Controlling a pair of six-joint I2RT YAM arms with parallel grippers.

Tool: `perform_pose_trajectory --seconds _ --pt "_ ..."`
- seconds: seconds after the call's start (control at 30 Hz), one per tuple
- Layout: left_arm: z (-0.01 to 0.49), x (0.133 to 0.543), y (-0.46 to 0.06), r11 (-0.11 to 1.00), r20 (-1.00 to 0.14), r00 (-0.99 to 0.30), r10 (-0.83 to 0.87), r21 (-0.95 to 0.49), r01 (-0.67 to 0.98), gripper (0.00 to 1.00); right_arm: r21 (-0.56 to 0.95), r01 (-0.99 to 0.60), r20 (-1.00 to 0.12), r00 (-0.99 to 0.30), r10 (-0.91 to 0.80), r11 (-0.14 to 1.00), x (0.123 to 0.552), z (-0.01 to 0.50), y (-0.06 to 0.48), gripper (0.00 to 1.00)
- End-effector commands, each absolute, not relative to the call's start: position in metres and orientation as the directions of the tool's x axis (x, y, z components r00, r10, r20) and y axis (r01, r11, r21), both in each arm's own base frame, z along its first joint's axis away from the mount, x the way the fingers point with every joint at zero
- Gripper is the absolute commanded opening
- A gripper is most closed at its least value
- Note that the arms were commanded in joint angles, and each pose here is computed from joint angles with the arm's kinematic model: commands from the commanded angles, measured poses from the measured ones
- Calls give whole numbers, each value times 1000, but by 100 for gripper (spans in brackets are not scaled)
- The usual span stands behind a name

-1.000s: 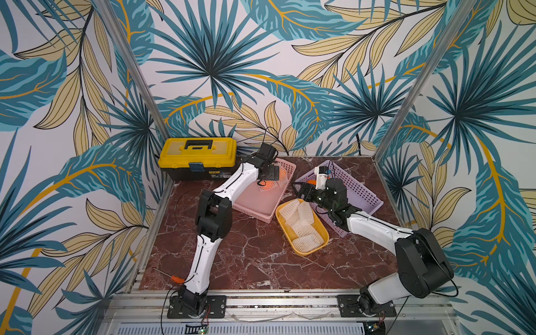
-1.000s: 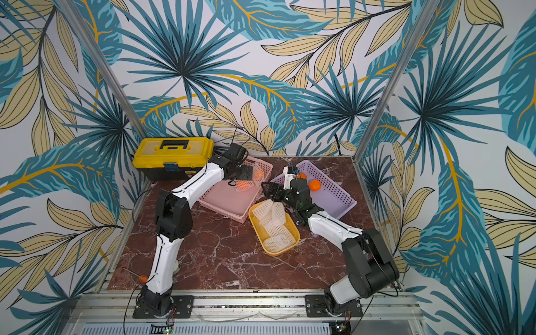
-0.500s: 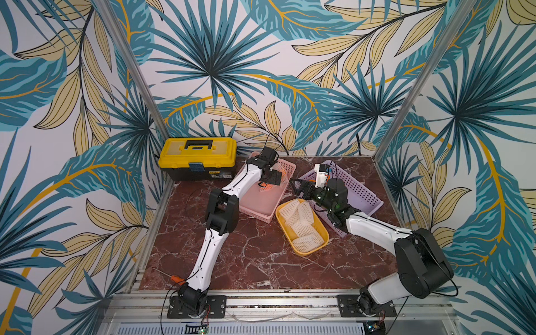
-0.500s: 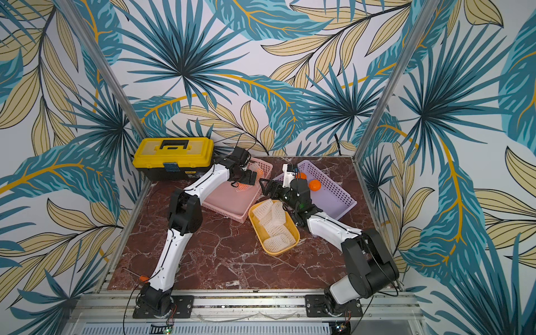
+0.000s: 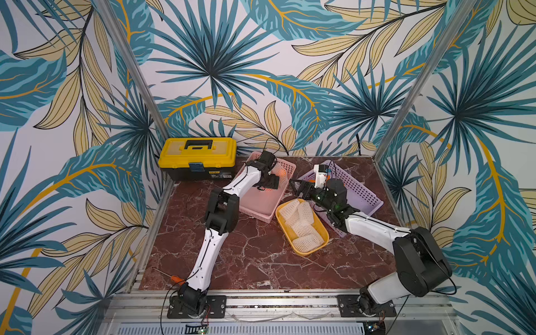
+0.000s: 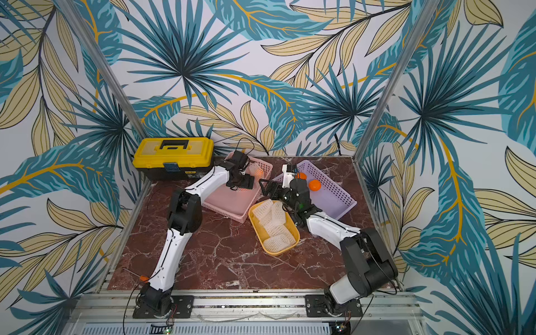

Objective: Remove foam nets from oranges
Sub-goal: Pick up the orange from the basket, then place the orange at the center of the board.

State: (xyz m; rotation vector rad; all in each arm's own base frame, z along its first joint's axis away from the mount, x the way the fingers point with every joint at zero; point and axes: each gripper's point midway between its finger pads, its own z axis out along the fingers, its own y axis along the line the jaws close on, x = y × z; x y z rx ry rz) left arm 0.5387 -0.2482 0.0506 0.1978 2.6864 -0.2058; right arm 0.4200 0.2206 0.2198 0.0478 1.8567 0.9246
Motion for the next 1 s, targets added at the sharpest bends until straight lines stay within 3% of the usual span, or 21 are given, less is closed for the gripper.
perform_pose_trajectory --seconds 0.0,0.23,0.47,0.63,0.97 --pt "73 544 -243 990 -486 -871 74 -67 121 89 621 -359 -760 -495 422 697 421 216 224 92" --pt "98 546 -242 992 -519 -855 10 -101 73 63 620 -357 -760 -494 422 699 420 215 224 91" --pt "174 531 -233 984 -595 -798 -100 -177 8 60 619 -361 -763 -487 425 698 420 216 223 91" --pt "216 493 -227 966 -619 -764 -180 -257 -19 60 618 -368 -766 -481 427 695 419 218 223 91" --pt "195 367 -225 921 -569 -786 -241 -389 -1 61 620 -369 -766 -475 434 692 419 220 222 91"
